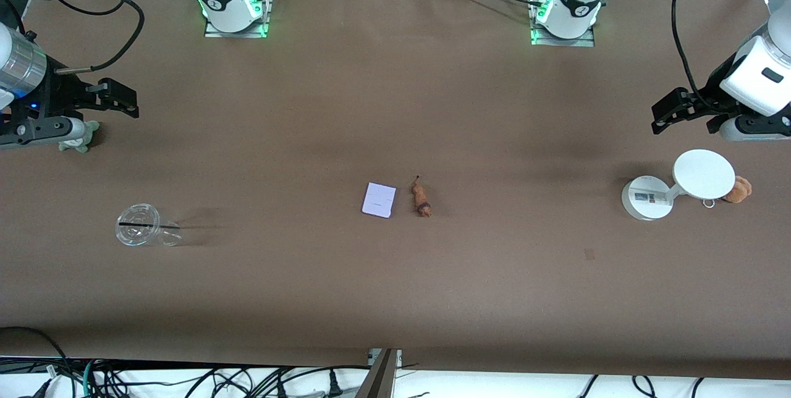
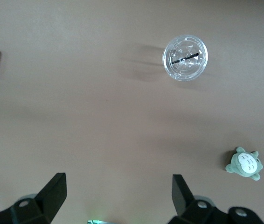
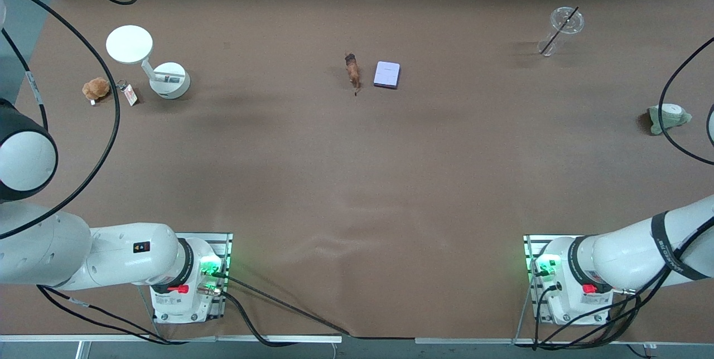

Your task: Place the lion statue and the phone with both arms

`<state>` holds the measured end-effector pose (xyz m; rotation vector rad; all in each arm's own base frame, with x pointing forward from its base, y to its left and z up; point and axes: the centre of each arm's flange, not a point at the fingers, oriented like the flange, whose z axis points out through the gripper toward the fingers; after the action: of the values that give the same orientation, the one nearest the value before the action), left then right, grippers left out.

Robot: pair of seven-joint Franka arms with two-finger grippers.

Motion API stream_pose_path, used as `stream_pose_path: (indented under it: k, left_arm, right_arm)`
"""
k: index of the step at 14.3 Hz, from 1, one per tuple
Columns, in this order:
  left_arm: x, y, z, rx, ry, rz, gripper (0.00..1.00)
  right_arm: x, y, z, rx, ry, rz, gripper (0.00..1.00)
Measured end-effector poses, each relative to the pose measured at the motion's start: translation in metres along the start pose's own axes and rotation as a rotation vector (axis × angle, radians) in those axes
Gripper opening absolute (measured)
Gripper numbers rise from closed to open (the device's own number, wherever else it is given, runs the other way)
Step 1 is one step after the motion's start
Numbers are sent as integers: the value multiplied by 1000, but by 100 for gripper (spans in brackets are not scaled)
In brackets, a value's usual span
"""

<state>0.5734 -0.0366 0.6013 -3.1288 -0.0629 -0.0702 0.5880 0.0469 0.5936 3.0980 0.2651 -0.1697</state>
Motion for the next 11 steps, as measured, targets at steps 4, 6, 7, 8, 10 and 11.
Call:
stream_pose_path:
  k: [4,6,7,8,10,11]
  left_arm:
    - [0,2,0,0,0,3,100]
    - [-1,5,-1,-1,0,9,100]
    - [-1,7,-1,-1,0,12,100]
    - [-1,7,-1,-1,1,13,100]
    - [-1,8,-1,-1,1,14,100]
    - [-1,9,-1,-1,1,16,100]
  right_arm:
    - [0,0,0,0,1,-1,100]
    - [0,0,0,0,1,-1,100]
    - [0,0,0,0,1,-1,100]
    - [0,0,0,0,1,-1,100]
    - [0,0,0,0,1,-1,100]
    - [0,0,0,0,1,-1,100]
